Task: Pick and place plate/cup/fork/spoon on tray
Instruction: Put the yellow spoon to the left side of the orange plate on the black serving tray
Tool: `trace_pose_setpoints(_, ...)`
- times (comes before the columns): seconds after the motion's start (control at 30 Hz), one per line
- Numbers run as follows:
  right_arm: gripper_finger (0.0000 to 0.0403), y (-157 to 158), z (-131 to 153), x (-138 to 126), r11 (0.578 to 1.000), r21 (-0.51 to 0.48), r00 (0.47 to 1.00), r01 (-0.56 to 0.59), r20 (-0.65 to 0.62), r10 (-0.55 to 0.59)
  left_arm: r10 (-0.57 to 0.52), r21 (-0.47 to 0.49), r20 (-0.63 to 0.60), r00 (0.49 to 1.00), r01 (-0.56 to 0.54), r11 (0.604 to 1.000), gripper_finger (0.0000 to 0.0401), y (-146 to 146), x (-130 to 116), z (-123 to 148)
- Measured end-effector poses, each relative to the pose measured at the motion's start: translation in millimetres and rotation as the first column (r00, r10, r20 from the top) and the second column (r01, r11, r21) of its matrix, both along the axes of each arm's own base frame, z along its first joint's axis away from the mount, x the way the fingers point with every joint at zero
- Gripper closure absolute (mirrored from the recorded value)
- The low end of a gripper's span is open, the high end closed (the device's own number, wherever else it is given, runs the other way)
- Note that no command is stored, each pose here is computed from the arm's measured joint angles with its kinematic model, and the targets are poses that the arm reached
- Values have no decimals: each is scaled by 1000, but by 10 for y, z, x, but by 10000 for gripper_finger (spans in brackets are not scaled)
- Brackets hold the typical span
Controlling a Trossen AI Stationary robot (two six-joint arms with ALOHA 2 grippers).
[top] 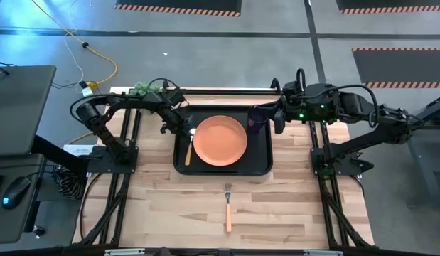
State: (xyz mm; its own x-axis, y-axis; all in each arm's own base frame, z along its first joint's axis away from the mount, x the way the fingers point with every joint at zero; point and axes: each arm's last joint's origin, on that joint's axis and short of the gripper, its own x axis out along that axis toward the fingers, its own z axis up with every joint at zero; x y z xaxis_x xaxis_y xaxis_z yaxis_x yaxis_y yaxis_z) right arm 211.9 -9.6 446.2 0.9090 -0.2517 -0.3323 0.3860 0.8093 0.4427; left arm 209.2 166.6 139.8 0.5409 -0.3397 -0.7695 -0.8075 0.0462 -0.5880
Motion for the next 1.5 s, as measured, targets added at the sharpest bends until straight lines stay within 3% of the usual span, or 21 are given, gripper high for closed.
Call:
trace_pose_setpoints(0.2,336,2,-2,0,1000,3,1000,-6,-2,6,-27,30,30,999,26,999,353,-95,24,166)
trace_pose_setpoints(0.4,336,3,-4,-1,1000,-9,1000,-14,-7,14,-64,86,-76,995,71,994,352,-294,26,254)
trace_pose_setpoints(0.63,336,2,-3,-1,1000,-20,1000,-18,-10,18,-58,100,-126,990,71,992,352,-453,129,251)
trace_pose_setpoints(1.0,336,-7,-6,-4,999,-41,1000,5,-17,-5,-25,222,-201,979,70,973,352,-668,275,238)
trace_pose_setpoints(1.13,336,-7,-10,-5,999,-39,1000,5,-21,-6,-40,224,-206,978,87,971,351,-728,299,237)
trace_pose_setpoints(1.37,336,-7,-26,-12,999,-38,999,5,-39,-7,-84,220,-212,974,131,967,327,-890,356,237)
trace_pose_setpoints(1.5,336,-7,-34,-15,999,-38,999,5,-48,-7,-31,261,-249,968,97,960,304,-980,384,230)
